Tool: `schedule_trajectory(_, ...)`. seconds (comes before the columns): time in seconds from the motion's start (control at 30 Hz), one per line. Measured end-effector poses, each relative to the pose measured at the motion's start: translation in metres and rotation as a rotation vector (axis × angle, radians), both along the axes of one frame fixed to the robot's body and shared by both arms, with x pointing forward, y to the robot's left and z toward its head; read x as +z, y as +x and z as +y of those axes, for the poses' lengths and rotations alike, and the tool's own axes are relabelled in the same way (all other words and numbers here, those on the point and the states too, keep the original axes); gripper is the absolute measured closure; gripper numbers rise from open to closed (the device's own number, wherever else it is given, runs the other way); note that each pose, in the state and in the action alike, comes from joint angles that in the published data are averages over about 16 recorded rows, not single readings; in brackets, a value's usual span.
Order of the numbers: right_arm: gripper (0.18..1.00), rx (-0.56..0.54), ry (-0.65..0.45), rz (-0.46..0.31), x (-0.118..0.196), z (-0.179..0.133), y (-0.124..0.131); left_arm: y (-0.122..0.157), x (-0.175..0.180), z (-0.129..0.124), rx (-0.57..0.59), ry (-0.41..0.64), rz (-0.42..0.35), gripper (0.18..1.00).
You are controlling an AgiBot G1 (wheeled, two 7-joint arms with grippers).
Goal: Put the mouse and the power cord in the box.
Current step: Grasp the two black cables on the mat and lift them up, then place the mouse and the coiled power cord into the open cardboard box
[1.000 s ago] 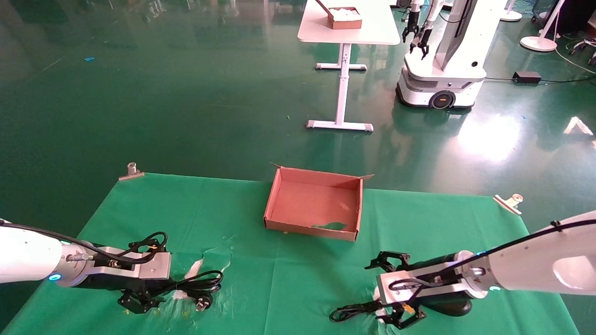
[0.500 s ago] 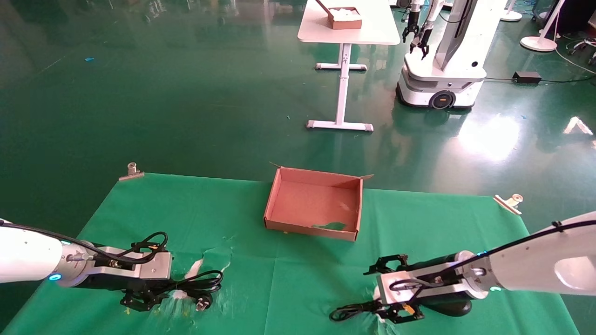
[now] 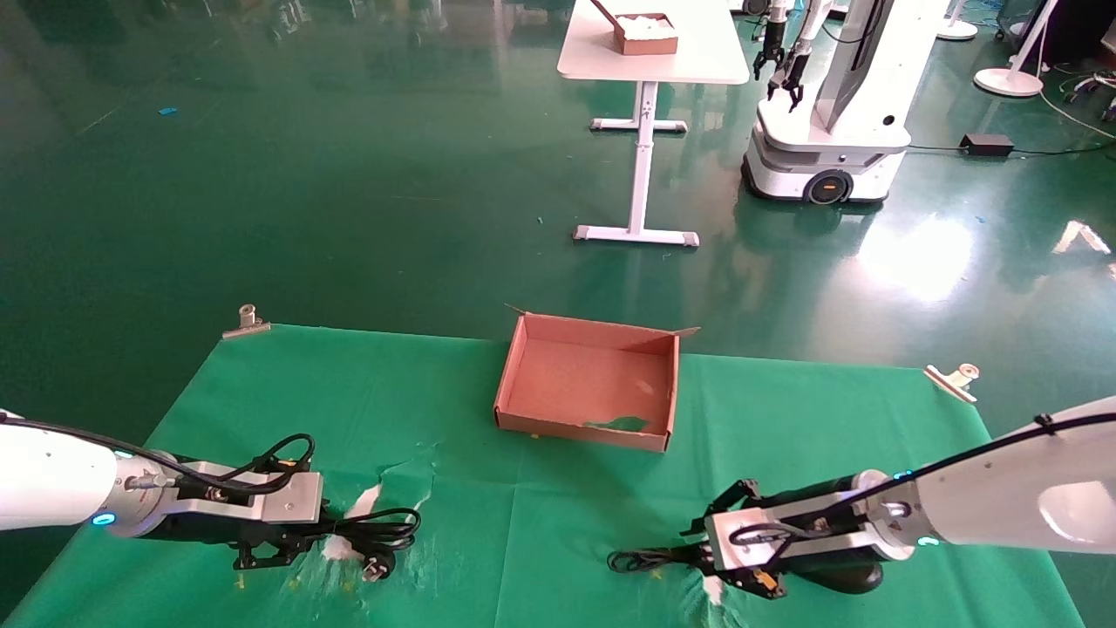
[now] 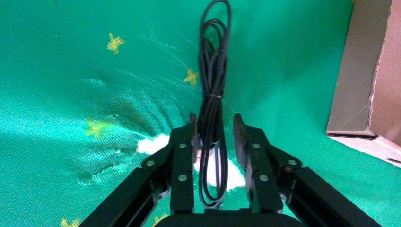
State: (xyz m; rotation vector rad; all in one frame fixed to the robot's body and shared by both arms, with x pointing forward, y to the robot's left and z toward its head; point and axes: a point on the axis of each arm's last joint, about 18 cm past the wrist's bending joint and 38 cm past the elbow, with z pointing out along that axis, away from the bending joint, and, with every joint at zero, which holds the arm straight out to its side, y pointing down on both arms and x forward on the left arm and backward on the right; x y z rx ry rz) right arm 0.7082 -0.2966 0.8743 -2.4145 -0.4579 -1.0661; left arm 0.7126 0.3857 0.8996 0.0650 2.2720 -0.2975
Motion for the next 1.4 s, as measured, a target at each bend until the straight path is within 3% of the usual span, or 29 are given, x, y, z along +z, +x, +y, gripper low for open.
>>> schedule_trajectory(0.3, 0.871, -0.009, 0.048, -0.009, 0.008, -0.003, -0.001, -0.004, 0.006, 0.005, 0.005, -0.025, -0.001, 0.828)
schedule_trajectory(0.47, 0.929, -0.032, 0.147, -0.049, 0.035, -0.016, -0.004, -0.013, 0.027, 0.015, 0.037, -0.122, -0.004, 0.878)
schedule_trajectory(0.63, 0.961, -0.062, 0.273, -0.143, 0.089, -0.038, -0.011, -0.025, 0.066, 0.02, 0.086, -0.326, -0.019, 0.909)
schedule_trajectory(0.8, 0.976, -0.076, 0.387, -0.269, 0.156, -0.048, -0.018, -0.031, 0.124, 0.006, 0.113, -0.593, -0.057, 0.922)
schedule_trajectory(1.03, 0.979, -0.062, 0.473, -0.381, 0.216, -0.014, -0.009, -0.031, 0.214, -0.037, 0.078, -0.892, -0.129, 0.927)
schedule_trajectory(1.2, 0.98, -0.09, 0.509, -0.389, 0.211, 0.031, 0.018, -0.032, 0.259, -0.061, 0.043, -0.98, -0.183, 0.927)
schedule_trajectory(1.4, 0.98, -0.171, 0.503, -0.36, 0.166, 0.066, 0.049, -0.036, 0.271, -0.066, 0.025, -0.978, -0.194, 0.928)
